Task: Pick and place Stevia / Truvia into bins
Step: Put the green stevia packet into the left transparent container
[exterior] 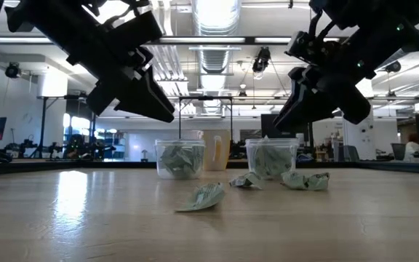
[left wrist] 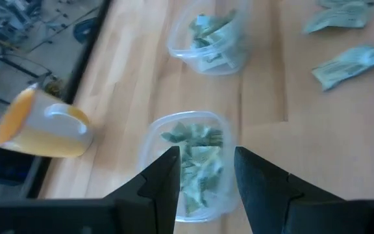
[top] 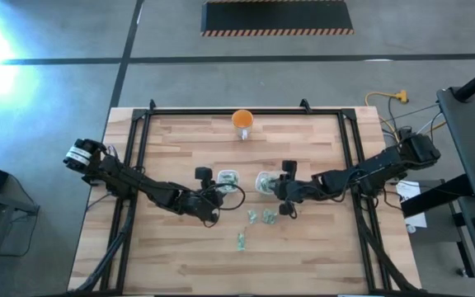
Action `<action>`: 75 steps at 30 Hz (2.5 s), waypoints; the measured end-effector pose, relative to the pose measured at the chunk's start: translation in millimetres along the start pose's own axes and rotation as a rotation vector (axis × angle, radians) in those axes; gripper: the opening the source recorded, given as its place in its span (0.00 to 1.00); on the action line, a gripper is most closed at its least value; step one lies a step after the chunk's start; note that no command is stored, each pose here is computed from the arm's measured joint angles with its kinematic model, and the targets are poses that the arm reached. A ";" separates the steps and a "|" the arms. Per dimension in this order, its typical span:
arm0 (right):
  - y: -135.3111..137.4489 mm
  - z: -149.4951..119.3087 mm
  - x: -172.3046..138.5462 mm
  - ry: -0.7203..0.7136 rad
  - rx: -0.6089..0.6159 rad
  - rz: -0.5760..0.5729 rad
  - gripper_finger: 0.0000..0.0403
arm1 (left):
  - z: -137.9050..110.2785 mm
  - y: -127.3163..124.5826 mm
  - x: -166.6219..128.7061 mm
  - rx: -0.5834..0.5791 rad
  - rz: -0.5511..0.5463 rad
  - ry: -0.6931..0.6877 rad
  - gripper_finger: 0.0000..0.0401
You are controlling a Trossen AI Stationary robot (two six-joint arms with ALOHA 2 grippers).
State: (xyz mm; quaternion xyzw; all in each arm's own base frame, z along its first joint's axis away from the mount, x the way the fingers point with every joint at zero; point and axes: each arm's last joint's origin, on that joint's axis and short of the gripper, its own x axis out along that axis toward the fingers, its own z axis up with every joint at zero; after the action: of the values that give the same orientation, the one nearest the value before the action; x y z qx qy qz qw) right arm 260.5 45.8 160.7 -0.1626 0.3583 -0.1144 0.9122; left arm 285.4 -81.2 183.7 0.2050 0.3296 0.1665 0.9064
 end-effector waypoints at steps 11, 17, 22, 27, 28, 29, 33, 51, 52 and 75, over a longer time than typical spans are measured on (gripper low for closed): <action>16.1 8.9 -14.1 -0.071 -0.130 0.057 0.25 | 19.0 -15.4 3.3 0.042 -0.367 -0.236 0.32; 25.1 12.1 -25.4 -0.116 -0.191 0.091 0.22 | 18.7 -32.7 20.2 0.126 -0.430 -0.304 0.32; 27.1 17.0 -40.3 -0.169 -0.199 0.114 0.21 | 20.9 -47.7 37.5 0.193 -0.432 -0.285 0.32; 26.2 18.5 -59.5 -0.200 -0.177 0.146 0.23 | 24.5 -55.9 50.8 0.222 -0.434 -0.253 0.32; 26.0 17.5 -62.9 -0.198 -0.172 0.153 0.23 | 26.2 -56.2 52.3 0.224 -0.434 -0.245 0.32; 25.7 17.2 -66.1 -0.199 -0.166 0.159 0.24 | 27.9 -55.9 53.0 0.225 -0.434 -0.239 0.32; 25.0 16.7 -76.7 -0.216 -0.149 0.178 0.25 | 29.7 -53.8 54.8 0.228 -0.434 -0.219 0.32; 31.9 14.5 -82.8 -0.239 -0.159 0.280 0.20 | 19.8 -59.2 52.1 0.145 -0.738 -0.124 0.32; 31.8 14.6 -82.8 -0.239 -0.160 0.280 0.20 | 19.6 -59.4 52.8 0.143 -0.742 -0.126 0.32; 31.9 13.7 -82.3 -0.234 -0.148 0.281 0.18 | 14.2 -70.0 69.5 0.143 -0.815 -0.124 0.21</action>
State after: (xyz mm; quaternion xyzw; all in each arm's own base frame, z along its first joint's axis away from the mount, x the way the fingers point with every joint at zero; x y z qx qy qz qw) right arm 213.8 104.8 208.9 -0.1899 0.2766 0.0606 0.9401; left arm 357.0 -114.8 123.2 0.1297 0.3391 -0.2420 0.8998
